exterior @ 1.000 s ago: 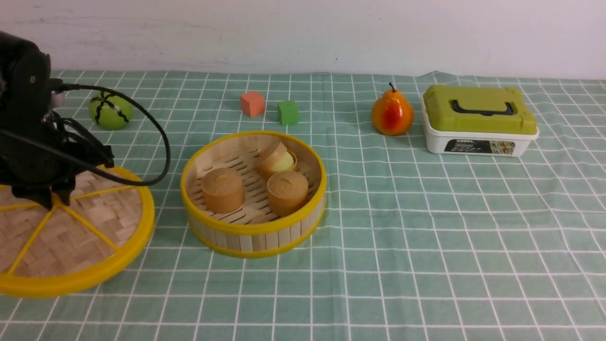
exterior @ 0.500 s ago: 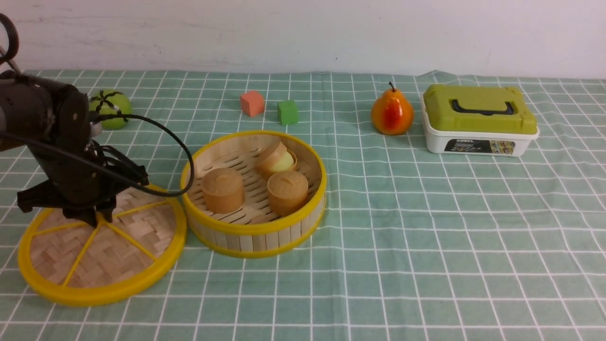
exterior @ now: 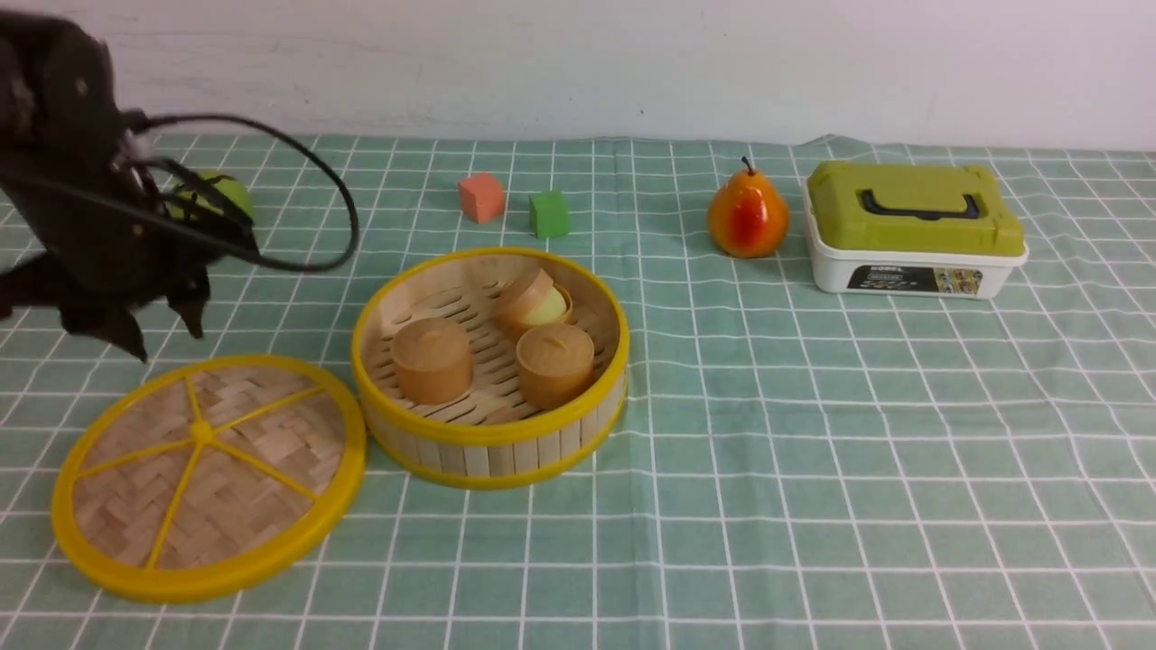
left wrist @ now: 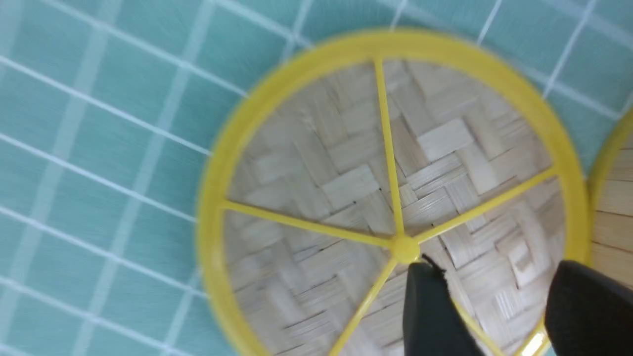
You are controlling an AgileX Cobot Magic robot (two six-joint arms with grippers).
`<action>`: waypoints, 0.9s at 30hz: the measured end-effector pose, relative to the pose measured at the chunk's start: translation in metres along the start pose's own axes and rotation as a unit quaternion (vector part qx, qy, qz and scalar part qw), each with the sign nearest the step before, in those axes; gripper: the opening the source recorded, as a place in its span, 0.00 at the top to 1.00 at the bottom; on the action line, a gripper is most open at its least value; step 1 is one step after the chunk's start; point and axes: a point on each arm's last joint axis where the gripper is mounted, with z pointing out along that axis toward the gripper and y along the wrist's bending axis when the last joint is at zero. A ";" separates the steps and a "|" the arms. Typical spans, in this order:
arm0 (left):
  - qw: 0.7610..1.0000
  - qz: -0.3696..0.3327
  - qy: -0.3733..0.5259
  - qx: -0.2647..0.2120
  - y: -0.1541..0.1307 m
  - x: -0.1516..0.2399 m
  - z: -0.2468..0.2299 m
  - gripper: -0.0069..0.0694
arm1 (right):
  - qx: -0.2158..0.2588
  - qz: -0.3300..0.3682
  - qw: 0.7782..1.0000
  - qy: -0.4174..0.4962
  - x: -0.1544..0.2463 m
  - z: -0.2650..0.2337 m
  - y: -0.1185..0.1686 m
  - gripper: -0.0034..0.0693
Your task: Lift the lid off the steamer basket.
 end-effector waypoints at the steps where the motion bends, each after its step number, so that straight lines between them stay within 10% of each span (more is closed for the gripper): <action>1: 1.000 0.010 -0.014 0.001 0.003 -0.002 -0.020 0.50 | 0.000 0.000 1.000 0.000 0.000 0.000 0.000 0.62; 10: 0.991 0.055 -0.115 0.030 0.044 0.029 -0.157 0.91 | 0.000 0.000 1.000 0.000 0.000 0.000 0.000 0.62; 16: 0.958 0.061 -0.242 0.137 0.093 0.120 -0.245 0.93 | 0.000 0.000 1.000 0.000 0.000 0.000 0.000 0.62; 27: 0.853 0.050 -0.383 0.352 0.130 0.272 -0.189 0.93 | 0.000 0.000 1.000 0.000 0.000 0.000 0.000 0.62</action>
